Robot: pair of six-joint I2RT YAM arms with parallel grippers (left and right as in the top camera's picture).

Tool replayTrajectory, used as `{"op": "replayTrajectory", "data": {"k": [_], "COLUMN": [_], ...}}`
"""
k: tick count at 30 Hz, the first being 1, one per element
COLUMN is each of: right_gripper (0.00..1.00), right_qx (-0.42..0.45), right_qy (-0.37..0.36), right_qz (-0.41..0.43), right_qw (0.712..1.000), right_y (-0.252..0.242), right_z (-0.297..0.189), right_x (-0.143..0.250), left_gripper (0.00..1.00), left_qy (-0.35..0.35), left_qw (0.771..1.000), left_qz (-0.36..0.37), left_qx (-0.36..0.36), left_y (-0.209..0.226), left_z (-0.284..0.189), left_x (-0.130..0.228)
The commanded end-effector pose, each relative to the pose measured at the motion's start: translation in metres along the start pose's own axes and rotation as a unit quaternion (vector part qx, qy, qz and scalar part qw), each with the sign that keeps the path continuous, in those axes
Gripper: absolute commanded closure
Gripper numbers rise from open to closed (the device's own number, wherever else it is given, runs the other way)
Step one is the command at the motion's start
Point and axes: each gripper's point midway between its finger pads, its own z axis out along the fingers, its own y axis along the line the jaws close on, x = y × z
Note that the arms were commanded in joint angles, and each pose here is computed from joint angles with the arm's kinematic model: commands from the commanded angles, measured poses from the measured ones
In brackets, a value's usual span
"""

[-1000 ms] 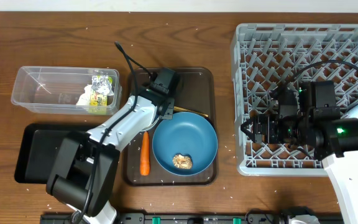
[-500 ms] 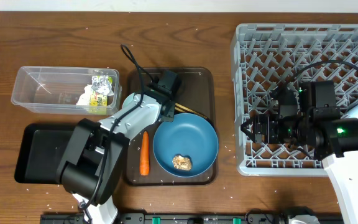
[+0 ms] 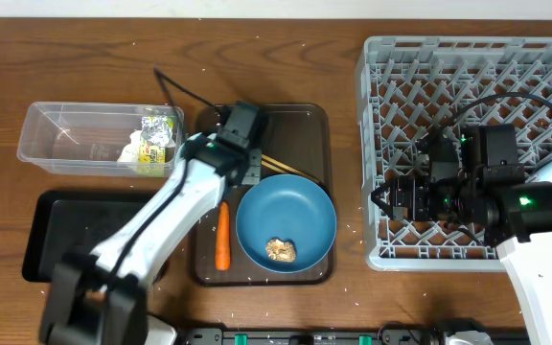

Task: Sort waste into correct bins and load items into the dishwasher rack
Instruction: 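Reach the left gripper to the light-blue rice bowl and grasp its rim, then carry the rice bowl left over the black tray with the left gripper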

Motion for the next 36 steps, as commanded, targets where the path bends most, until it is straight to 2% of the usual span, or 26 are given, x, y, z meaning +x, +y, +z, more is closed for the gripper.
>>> {"op": "replayTrajectory", "data": {"k": [1, 8, 15, 19, 24, 29, 36], "right_gripper": [0.15, 0.15, 0.15, 0.14, 0.14, 0.14, 0.14], "right_qx": [-0.006, -0.005, -0.005, -0.005, -0.005, -0.005, -0.005], "right_qy": [-0.001, 0.002, 0.002, 0.002, 0.001, 0.0, 0.0], "right_qz": [-0.009, -0.008, -0.008, -0.007, -0.008, -0.008, -0.008], "right_qw": [1.0, 1.0, 1.0, 1.0, 1.0, 1.0, 1.0], "right_y": [0.006, 0.006, 0.006, 0.006, 0.006, 0.006, 0.006], "right_z": [-0.002, -0.002, -0.002, -0.002, -0.002, -0.002, -0.002], "right_x": [-0.001, 0.0, 0.0, 0.0, 0.0, -0.001, -0.001], "left_gripper": [0.94, 0.94, 0.94, 0.94, 0.94, 0.94, 0.94], "left_qy": [0.0, 0.01, -0.016, -0.034, -0.094, -0.163, -0.305], "left_qw": [0.998, 0.985, 0.95, 0.917, 0.866, 0.831, 0.774], "left_qz": [-0.047, -0.137, -0.233, -0.29, -0.354, -0.399, -0.361], "left_qx": [0.048, 0.103, 0.207, 0.273, 0.342, 0.352, 0.422], "left_y": [-0.003, 0.04, 0.089, 0.118, 0.154, 0.189, 0.206], "left_z": [-0.026, -0.07, -0.093, -0.095, -0.093, -0.078, -0.099], "left_x": [-0.002, 0.007, 0.009, 0.015, 0.027, 0.049, 0.055]}}
